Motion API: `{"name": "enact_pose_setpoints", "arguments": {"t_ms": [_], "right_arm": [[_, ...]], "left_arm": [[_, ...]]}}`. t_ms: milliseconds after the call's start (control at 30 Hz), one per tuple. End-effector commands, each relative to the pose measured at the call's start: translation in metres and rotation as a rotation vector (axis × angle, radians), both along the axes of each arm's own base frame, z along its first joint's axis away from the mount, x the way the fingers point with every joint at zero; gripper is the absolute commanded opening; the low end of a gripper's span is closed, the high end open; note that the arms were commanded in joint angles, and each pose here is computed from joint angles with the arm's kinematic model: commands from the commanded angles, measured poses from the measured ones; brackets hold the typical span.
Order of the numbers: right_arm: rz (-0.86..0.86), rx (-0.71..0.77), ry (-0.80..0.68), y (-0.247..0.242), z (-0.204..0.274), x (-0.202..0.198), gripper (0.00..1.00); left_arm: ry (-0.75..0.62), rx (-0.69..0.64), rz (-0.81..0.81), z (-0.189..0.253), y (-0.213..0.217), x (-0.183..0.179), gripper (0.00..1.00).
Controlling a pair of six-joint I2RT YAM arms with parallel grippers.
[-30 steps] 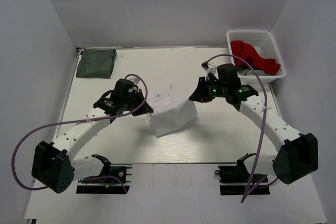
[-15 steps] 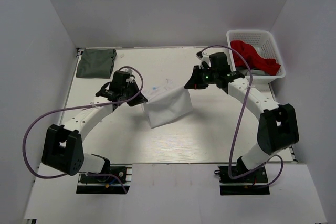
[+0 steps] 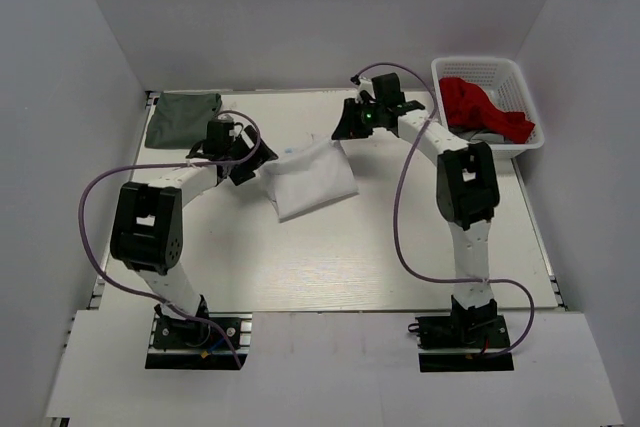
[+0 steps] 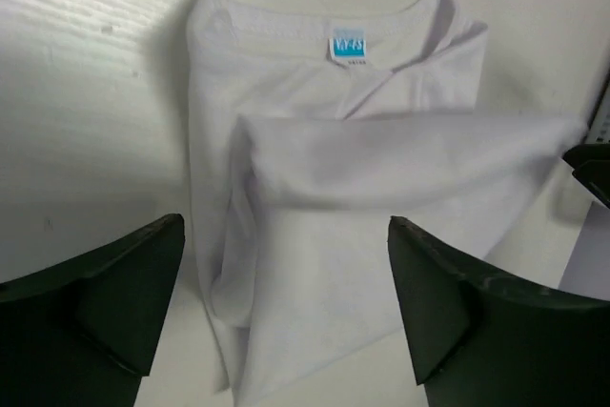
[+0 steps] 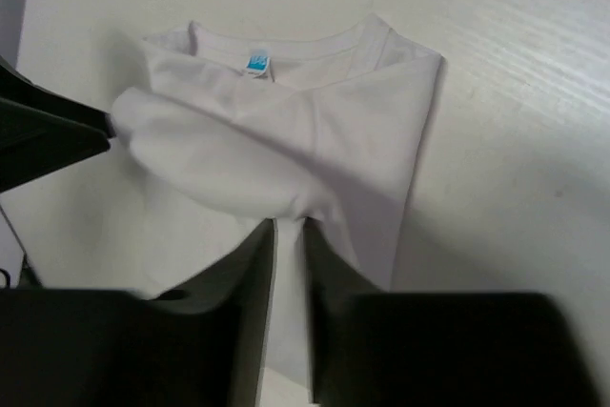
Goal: Fold and stack the t-shirts
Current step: Fold the long partially folded tshirt into a neat square
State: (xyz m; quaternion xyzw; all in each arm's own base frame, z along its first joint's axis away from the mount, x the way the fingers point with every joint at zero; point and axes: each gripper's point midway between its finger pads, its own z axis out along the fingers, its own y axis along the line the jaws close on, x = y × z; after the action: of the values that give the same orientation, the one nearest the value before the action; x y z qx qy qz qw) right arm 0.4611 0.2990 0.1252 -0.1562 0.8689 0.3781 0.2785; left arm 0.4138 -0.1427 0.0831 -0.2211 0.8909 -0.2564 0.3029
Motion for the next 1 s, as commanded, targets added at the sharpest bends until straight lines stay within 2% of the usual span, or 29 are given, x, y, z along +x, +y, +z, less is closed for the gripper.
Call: {"name": "enact_pose_setpoints", "arguments": {"t_ms": [0, 33, 67, 133, 167, 267, 300, 333, 400, 500, 633, 833, 867, 900, 967], "right_arm": [[0.033, 0.035, -0.106, 0.009, 0.010, 0.044, 0.33], [0.053, 0.038, -0.097, 0.013, -0.001, 0.049, 0.45], [0.036, 0.055, -0.133, 0.014, 0.022, 0.063, 0.66], [0.042, 0.046, -0.131, 0.015, 0.023, 0.063, 0.79], [0.020, 0.021, -0.156, 0.011, 0.027, 0.061, 0.90], [-0.022, -0.011, -0.142, -0.003, 0.027, 0.034, 0.90], [-0.015, 0.017, -0.184, -0.001, 0.036, 0.033, 0.90], [-0.003, 0.033, -0.181, -0.004, 0.044, 0.015, 0.90], [0.025, 0.030, -0.126, -0.004, 0.021, -0.009, 0.90], [0.070, 0.048, -0.092, -0.001, 0.016, -0.035, 0.90], [0.114, 0.049, -0.069, 0.012, 0.001, -0.052, 0.90], [0.136, 0.034, 0.060, 0.016, -0.055, -0.085, 0.90], [0.140, 0.036, 0.050, 0.016, -0.054, -0.088, 0.90], [0.130, 0.018, 0.113, 0.010, -0.071, -0.105, 0.90], [0.118, 0.010, 0.116, 0.008, -0.068, -0.115, 0.90]], "left_arm": [[-0.158, -0.064, -0.002, 0.030, 0.001, 0.048, 1.00], [-0.165, -0.075, -0.001, 0.033, 0.004, 0.056, 1.00], [-0.205, -0.073, -0.030, 0.049, 0.001, 0.067, 1.00], [-0.234, -0.076, -0.046, 0.062, 0.003, 0.073, 1.00], [-0.249, -0.076, -0.077, 0.066, 0.000, 0.073, 1.00], [-0.296, -0.110, -0.179, 0.078, -0.021, 0.059, 1.00], [-0.318, -0.117, -0.208, 0.084, -0.024, 0.055, 1.00], [-0.332, -0.138, -0.254, 0.082, -0.038, 0.048, 1.00], [-0.327, -0.210, -0.341, 0.080, -0.052, 0.035, 1.00], [-0.275, -0.230, -0.378, 0.062, -0.070, 0.028, 1.00], [-0.197, -0.239, -0.419, 0.033, -0.089, 0.015, 1.00], [-0.082, -0.192, -0.401, -0.007, -0.092, -0.014, 1.00], [-0.051, -0.182, -0.415, -0.017, -0.093, -0.024, 1.00], [-0.039, -0.181, -0.414, -0.021, -0.092, -0.028, 1.00], [0.021, -0.182, -0.443, -0.037, -0.098, -0.051, 1.00]]}}
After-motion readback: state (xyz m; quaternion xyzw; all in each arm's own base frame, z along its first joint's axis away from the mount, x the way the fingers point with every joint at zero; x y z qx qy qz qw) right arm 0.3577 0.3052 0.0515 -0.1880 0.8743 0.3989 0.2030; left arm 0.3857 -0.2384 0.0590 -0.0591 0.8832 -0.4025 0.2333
